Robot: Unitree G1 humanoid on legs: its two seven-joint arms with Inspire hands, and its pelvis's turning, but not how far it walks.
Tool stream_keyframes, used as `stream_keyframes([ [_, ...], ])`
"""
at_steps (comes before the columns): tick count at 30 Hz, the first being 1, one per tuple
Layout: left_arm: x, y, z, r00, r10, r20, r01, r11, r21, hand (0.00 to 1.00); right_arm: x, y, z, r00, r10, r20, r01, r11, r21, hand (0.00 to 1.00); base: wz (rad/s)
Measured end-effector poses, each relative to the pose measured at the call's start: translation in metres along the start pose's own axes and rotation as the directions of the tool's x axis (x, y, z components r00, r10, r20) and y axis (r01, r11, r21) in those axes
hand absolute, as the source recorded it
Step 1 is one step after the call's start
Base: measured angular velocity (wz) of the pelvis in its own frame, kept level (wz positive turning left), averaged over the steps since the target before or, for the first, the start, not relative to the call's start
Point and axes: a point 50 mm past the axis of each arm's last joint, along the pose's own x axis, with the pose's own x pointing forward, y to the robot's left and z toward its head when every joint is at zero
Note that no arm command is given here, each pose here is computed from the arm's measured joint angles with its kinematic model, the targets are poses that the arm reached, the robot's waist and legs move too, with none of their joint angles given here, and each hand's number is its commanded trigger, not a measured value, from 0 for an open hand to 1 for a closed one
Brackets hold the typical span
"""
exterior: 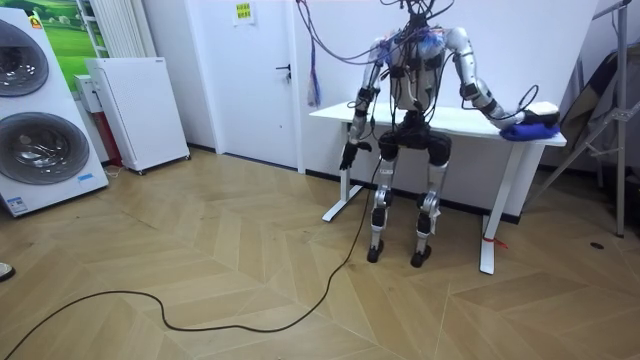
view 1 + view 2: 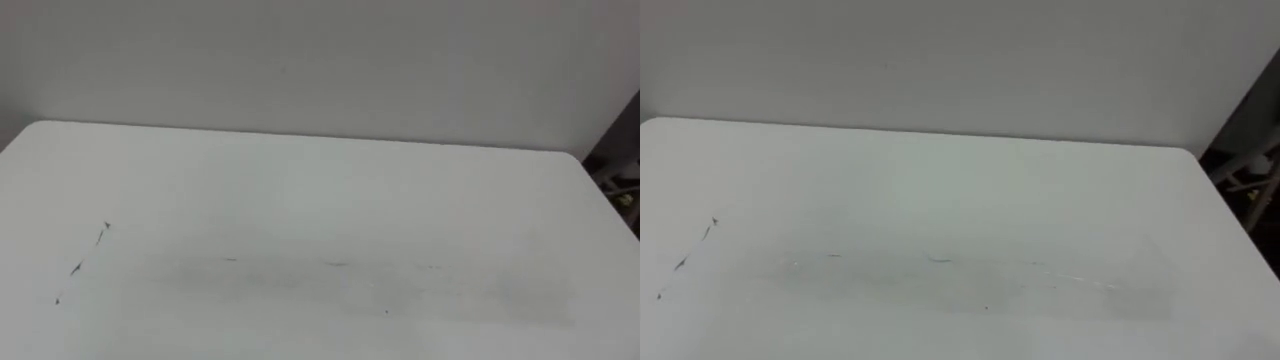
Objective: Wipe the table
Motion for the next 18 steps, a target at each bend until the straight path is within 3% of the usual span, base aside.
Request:
stream_keyframes([
  [9, 0.003, -0.002, 0.019, 0.999, -0.021, 0.049, 0.02, 1.0, 0.024, 0.0, -0.002, 0.01, 0.09, 0.936, 0.017, 0.351, -0.042, 0.997, 0.063, 1.0, 0.03],
  [18, 0.002, -0.006, 0.013, 0.998, -0.046, 0.033, 0.046, 0.999, 0.027, 0.0, -0.001, 0.012, 0.108, 0.904, 0.028, 0.427, -0.051, 0.998, 0.043, 1.0, 0.05],
])
